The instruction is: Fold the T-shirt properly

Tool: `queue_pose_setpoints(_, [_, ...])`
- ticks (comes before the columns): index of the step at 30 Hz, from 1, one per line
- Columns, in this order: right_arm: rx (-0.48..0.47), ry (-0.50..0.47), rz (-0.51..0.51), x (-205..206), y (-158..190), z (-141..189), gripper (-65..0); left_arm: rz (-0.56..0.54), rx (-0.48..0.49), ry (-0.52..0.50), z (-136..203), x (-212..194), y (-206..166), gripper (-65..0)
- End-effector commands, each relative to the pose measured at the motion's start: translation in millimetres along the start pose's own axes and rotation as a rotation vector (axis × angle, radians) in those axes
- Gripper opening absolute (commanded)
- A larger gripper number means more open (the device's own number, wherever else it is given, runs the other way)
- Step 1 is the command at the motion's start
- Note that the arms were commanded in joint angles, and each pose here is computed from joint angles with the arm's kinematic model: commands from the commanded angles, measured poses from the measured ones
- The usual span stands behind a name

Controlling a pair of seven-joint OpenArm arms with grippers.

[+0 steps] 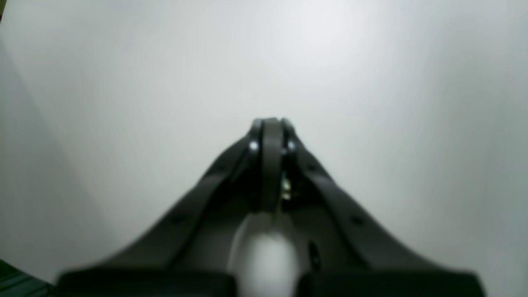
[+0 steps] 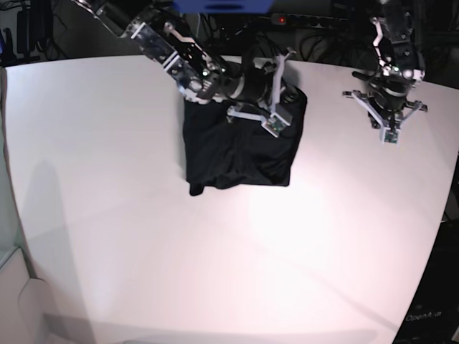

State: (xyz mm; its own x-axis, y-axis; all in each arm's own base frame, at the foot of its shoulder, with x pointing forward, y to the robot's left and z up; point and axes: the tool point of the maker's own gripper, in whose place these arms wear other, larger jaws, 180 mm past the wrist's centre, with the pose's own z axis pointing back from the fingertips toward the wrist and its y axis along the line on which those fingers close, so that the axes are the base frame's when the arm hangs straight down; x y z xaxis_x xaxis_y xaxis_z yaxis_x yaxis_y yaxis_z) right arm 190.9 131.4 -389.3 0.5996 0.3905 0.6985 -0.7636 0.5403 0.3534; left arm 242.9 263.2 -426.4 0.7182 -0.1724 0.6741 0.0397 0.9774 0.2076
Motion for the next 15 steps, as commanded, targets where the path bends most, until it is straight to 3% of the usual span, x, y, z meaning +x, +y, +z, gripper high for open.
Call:
queue_pose_setpoints(1, [0.008,-0.063,0.028,21,1,8,-65.0,-0.004,0.012,-0.032,2,11,5,-65.0])
queue_pose_setpoints(7, [-0.021,-0.163,0.151,62,-7,40,-65.0,-0.01,0.013,-0.034,5,10,5,-65.0])
queue_pose_setpoints(15, [-0.16,-0.068,0.283,70,-66,67,-65.0,-0.038,0.028,-0.097,19,34,7,-65.0])
